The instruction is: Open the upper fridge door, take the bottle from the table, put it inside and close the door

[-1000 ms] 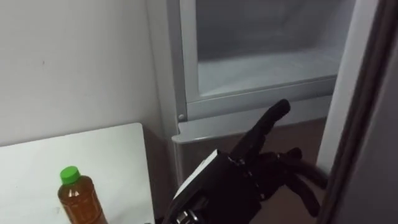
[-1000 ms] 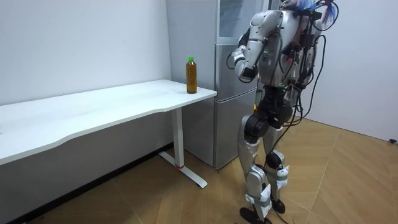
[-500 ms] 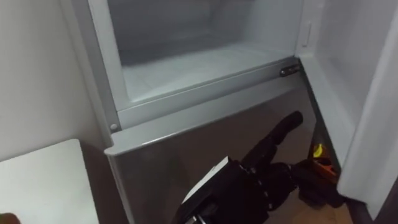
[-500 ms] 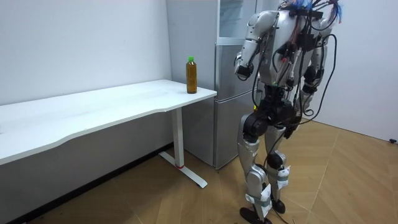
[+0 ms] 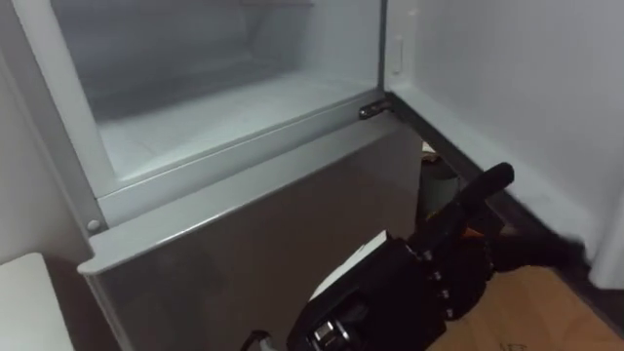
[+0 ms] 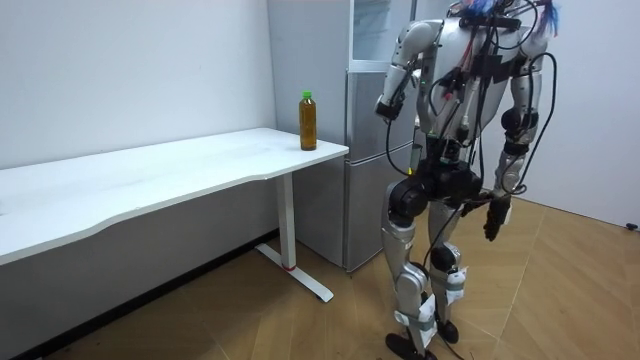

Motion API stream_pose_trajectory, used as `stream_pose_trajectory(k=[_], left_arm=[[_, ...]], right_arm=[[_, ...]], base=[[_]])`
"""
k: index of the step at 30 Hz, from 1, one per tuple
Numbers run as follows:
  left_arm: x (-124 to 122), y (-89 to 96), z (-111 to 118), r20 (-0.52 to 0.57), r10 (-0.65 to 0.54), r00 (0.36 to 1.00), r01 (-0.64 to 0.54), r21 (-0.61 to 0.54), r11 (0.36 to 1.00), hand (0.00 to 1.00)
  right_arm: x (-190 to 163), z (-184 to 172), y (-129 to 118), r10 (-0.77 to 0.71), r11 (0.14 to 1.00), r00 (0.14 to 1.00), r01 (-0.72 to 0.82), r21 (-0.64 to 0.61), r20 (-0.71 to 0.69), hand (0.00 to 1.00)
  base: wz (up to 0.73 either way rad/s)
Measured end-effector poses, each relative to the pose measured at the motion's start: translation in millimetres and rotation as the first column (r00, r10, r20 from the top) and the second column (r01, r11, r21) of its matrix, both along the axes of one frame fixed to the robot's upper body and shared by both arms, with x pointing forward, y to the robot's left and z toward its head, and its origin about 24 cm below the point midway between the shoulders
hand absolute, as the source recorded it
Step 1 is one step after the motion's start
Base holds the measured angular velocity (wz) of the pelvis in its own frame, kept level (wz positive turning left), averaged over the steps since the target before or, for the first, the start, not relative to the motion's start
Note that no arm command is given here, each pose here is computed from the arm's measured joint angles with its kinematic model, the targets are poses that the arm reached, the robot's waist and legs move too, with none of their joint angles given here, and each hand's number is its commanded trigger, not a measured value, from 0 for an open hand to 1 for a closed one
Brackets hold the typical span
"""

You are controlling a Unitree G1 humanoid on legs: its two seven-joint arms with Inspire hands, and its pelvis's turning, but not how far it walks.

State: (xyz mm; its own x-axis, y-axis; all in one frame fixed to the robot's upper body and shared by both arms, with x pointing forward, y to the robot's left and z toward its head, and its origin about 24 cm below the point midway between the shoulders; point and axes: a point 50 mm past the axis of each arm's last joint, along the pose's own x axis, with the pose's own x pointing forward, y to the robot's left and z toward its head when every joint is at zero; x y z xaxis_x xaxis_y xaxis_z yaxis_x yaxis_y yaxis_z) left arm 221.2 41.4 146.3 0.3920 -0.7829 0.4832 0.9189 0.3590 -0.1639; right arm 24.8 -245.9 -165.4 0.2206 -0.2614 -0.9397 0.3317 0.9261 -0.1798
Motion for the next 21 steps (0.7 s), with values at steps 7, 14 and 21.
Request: stream_pose_trajectory(k=[7,14,21], left_arm=[[-4,-10.0,-2,-0.009,-0.042,0.999,0.042,0.008,0.999,0.0],[3,-18.1,0,0.001,-0.064,0.998,0.064,0.024,0.998,0.0],[5,-23.8,1,0.0,-0.078,0.997,0.078,0.026,0.997,0.0]], right_arm=[[-4,3,-13,0.106,0.994,0.993,-0.107,-0.027,-0.049,0.0],[-5,2,-13,0.137,0.99,0.988,-0.139,-0.024,-0.076,0.0],[-6,3,-14,0.143,0.989,0.986,-0.146,-0.028,-0.083,0.0]], base=[[-0.16],[-0.08],[-0.04]])
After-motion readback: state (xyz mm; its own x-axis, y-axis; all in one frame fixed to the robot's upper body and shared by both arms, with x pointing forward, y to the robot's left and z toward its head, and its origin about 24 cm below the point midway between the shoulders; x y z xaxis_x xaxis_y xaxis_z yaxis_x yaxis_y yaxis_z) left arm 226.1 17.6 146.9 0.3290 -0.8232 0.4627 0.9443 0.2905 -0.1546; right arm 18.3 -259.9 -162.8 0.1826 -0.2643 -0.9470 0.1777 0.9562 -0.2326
